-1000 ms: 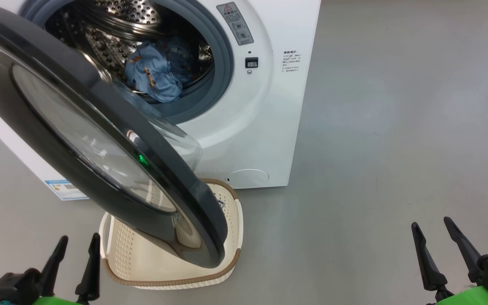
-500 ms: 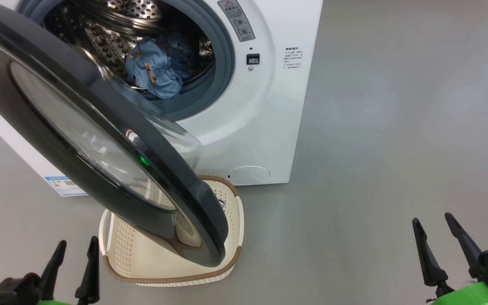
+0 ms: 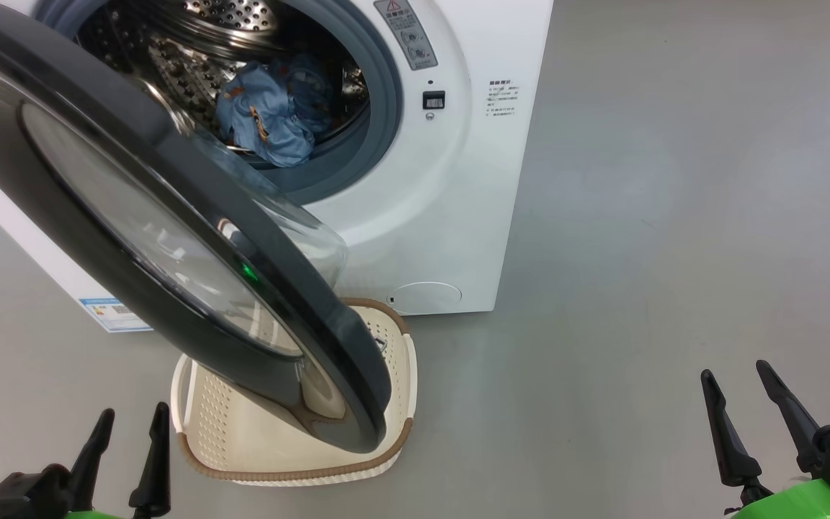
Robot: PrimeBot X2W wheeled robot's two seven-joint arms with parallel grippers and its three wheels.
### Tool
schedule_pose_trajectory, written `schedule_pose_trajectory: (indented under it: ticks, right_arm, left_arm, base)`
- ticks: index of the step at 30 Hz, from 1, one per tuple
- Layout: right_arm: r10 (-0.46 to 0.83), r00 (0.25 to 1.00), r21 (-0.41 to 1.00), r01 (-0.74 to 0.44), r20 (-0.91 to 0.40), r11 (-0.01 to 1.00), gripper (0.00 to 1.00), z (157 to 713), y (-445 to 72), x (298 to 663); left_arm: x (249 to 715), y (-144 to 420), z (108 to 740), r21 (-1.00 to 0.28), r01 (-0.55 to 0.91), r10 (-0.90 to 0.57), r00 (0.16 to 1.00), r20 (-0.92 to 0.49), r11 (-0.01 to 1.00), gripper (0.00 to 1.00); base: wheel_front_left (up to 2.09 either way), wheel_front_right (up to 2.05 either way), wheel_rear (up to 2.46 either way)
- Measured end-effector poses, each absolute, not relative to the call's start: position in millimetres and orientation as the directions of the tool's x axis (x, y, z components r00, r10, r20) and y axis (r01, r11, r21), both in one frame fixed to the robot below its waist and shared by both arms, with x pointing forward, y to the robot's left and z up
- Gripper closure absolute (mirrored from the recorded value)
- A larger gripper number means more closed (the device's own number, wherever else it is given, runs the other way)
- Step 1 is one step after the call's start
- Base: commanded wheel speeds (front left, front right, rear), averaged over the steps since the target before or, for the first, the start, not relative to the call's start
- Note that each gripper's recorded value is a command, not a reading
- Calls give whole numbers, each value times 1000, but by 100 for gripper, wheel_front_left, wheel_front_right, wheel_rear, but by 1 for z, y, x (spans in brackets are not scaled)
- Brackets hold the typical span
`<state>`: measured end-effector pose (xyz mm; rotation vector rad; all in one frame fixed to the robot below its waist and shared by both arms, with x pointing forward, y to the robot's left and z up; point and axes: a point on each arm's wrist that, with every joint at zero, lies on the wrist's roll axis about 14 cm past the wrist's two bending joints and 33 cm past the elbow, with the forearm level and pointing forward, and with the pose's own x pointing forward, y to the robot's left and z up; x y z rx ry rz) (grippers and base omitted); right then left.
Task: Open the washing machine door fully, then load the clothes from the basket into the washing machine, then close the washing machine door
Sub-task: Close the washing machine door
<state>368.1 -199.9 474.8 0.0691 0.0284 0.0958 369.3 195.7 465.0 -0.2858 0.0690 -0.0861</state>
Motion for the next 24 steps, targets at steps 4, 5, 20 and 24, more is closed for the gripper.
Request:
schedule_pose_trajectory:
  ticks: [4,5,20,24]
  right_arm:
    - [104,994,71,-102,-24,992,31,475,-197,368]
    - [107,994,72,-105,-24,992,53,475,-196,369]
    - [219,975,104,-222,46,969,100,494,-149,394]
    - [265,959,103,-275,105,956,100,514,-130,408]
  left_arm:
    - [368,196,466,-288,72,-90,995,-51,955,0]
    - [368,196,467,-289,70,-89,995,-50,955,0]
    - [357,207,474,-297,29,-38,999,-26,955,0]
    - [353,210,478,-287,19,-25,1000,-15,958,0]
  base:
    - [0,0,0]
    - [0,0,0]
    - [0,0,0]
    - [0,0,0]
